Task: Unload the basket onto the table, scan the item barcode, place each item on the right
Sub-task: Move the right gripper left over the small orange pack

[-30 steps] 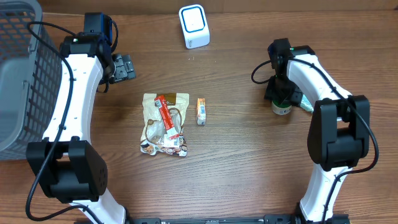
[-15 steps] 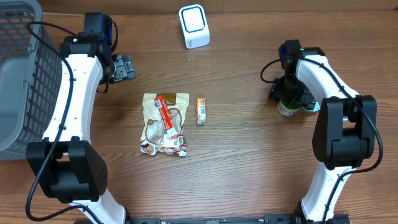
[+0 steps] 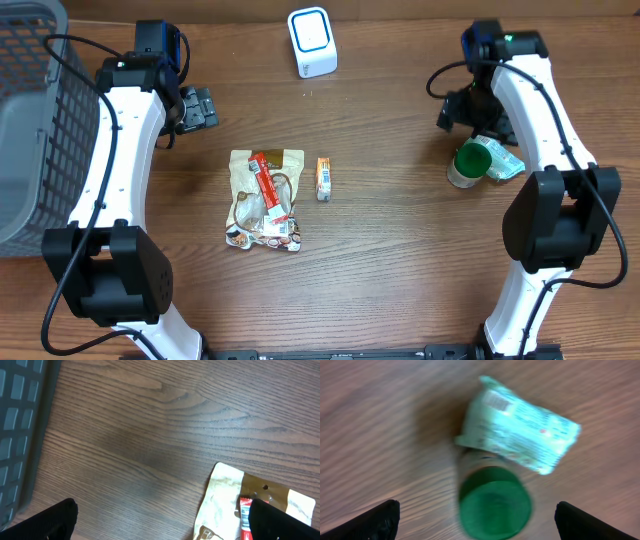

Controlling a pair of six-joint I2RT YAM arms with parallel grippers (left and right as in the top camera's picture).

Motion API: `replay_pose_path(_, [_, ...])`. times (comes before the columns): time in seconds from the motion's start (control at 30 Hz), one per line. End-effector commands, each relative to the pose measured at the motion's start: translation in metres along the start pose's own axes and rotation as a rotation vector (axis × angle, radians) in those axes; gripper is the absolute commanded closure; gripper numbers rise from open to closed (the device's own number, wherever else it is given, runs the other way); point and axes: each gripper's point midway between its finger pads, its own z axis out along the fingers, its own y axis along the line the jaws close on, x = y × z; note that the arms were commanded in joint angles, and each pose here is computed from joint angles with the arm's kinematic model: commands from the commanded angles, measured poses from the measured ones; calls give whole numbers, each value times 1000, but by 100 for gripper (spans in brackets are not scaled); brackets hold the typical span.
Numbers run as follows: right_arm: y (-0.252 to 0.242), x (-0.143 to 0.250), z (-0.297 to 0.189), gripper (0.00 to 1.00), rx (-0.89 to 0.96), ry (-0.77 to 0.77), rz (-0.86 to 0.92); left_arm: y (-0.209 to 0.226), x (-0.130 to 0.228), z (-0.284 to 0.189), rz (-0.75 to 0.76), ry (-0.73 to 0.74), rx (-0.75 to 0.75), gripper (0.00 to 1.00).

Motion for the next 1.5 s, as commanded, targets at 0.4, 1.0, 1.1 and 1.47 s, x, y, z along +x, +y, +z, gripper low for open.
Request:
replay_pose_path(0.4, [171, 86, -32, 4, -369, 30, -371, -1, -5, -11, 23, -32, 2, 0])
replay_pose_path(1.0, [282, 199, -36, 4, -441, -97, -698, -1, -5, -11, 23, -32, 2, 1])
replay_pose_path(1.1, [279, 191, -34, 4, -391, -151, -693, -1, -5, -11, 23, -32, 2, 1])
replay_pose_path(1.47, [241, 143, -22, 31, -285, -161, -561, -1, -5, -11, 23, -32, 2, 0])
